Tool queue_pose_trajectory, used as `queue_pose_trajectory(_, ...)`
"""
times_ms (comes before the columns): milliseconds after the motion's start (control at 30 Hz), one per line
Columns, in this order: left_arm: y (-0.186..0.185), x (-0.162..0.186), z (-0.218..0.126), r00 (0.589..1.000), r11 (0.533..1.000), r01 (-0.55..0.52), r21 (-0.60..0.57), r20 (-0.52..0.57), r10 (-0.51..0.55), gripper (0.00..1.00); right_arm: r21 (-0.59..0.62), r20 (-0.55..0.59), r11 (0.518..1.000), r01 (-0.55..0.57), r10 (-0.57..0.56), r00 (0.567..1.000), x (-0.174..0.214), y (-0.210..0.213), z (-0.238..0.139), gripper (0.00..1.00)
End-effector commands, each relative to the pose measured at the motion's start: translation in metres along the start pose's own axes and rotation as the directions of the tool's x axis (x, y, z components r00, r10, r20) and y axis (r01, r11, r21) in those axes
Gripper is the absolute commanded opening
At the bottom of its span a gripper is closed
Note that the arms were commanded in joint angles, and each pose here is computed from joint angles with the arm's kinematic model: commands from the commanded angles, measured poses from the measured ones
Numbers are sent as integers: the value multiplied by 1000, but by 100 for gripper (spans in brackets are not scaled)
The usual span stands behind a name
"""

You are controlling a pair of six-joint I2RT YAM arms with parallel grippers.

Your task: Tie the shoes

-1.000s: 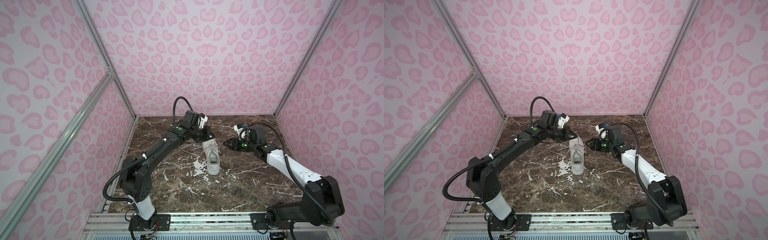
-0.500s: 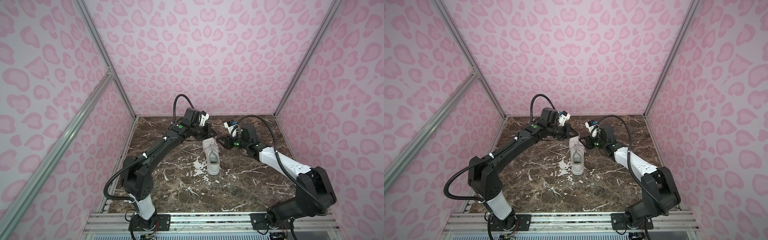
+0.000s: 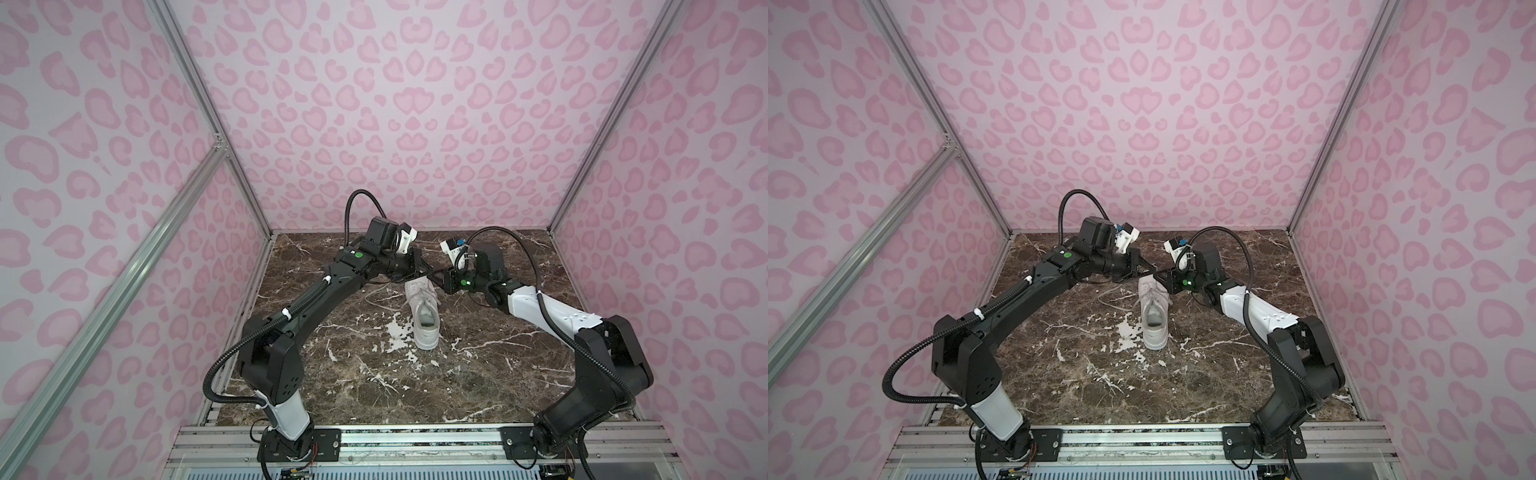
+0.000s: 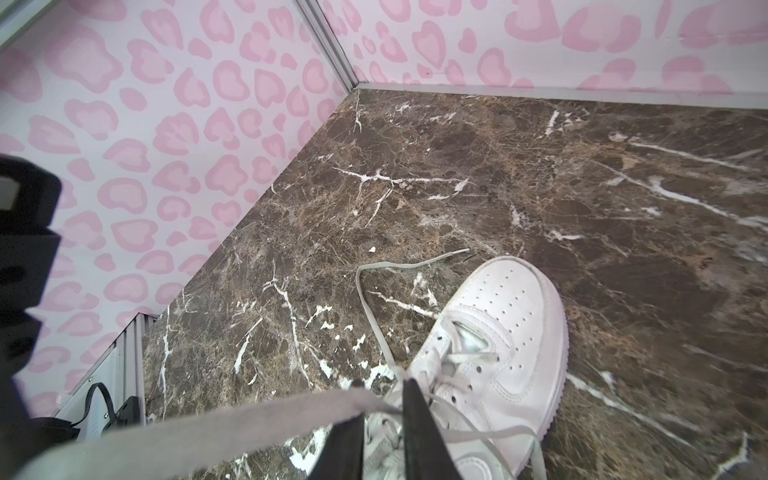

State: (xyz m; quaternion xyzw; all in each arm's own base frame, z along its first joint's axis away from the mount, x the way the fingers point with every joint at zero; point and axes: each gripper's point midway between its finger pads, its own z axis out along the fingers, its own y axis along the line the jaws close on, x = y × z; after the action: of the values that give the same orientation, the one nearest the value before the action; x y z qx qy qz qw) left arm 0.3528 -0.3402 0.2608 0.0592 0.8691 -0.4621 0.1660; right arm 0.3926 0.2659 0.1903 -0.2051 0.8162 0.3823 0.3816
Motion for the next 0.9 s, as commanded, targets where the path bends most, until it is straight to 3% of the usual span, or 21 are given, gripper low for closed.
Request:
queue_pose_trajectory(0, -4, -2, -5, 1000, 1000, -5, 18, 13, 5, 6, -19, 4, 1000, 5, -5, 1000, -2, 2, 2, 12)
queue_pose_trajectory(100, 0, -4, -7, 1000, 1000, -5, 13, 22, 5, 11, -13, -3, 1000, -4, 4, 1000, -1, 1, 2, 5)
queue_pose_trajectory(167, 6, -7, -11, 999, 1000, -3, 2, 43, 3, 22, -5, -3, 1000, -5, 5, 1000, 1, 0, 2, 4)
queue_pose_trajectory(233, 18, -12, -18, 997, 999, 8, -34, 71, -5, 41, 19, -7, 1000, -6, 6, 1000, 3, -4, 0, 4)
queue_pose_trajectory(300, 35, -15, -26, 995, 996, 21, -89, 95, -13, 47, 35, -5, 999, -18, 18, 1000, 5, -9, -3, 3)
queue_pose_trajectory(400, 68, -14, -37, 993, 980, 30, -196, 118, -7, 49, 39, -4, 999, -35, 35, 999, 8, -11, -6, 3)
queue_pose_trajectory(500, 111, -2, -36, 997, 947, 48, -317, 69, -27, 50, 40, -7, 999, -36, 37, 999, 9, -11, -7, 3)
queue_pose_trajectory(767, 186, 38, -1, 965, 898, 242, -368, -7, -263, 50, 33, -5, 999, -42, 42, 999, 8, -8, -10, 3)
queue_pose_trajectory(867, 191, 37, 8, 983, 904, 144, -404, -44, -176, 51, 33, 1, 998, -44, 44, 999, 6, -7, -12, 3)
